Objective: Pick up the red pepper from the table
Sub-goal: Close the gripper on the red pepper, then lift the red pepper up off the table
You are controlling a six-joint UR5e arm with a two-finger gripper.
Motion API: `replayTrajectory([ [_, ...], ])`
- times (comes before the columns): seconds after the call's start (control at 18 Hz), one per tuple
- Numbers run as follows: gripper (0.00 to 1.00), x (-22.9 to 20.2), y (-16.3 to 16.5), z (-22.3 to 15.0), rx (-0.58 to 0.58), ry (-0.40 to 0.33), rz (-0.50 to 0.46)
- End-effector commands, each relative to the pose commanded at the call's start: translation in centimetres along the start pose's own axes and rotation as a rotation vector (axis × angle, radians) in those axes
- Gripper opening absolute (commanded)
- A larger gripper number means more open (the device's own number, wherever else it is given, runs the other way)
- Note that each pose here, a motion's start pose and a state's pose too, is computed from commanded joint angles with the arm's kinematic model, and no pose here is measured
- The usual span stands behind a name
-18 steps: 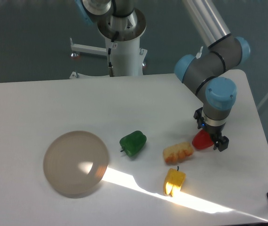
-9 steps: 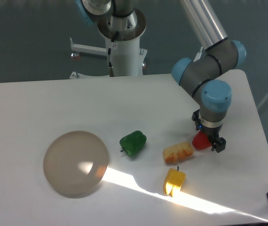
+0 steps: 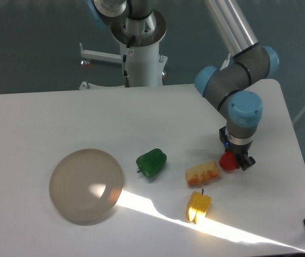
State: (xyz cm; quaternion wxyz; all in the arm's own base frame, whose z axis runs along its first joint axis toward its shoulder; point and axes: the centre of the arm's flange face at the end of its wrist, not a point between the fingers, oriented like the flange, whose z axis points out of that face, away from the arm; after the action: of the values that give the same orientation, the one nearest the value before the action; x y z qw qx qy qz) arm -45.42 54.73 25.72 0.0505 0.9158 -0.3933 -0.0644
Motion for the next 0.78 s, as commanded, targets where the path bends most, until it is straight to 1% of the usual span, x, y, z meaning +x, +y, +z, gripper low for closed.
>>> replayTrajectory([
  [0.06, 0.52, -0.4, 0.4, -0.8, -0.007, -0.014, -0.004],
  [0.22, 0.52, -2.3, 1.0, -4.4, 0.005, 0.009, 0.000],
  [0.39, 0.52, -3.5, 1.2, -6.1, 0.019, -0.005, -0.002],
  [0.61, 0.52, -4.2, 1.1, -6.7, 0.040, -0.015, -0.010],
  [0.78, 0.52, -4.4, 0.6, -6.4, 0.042, -0.011, -0.013],
])
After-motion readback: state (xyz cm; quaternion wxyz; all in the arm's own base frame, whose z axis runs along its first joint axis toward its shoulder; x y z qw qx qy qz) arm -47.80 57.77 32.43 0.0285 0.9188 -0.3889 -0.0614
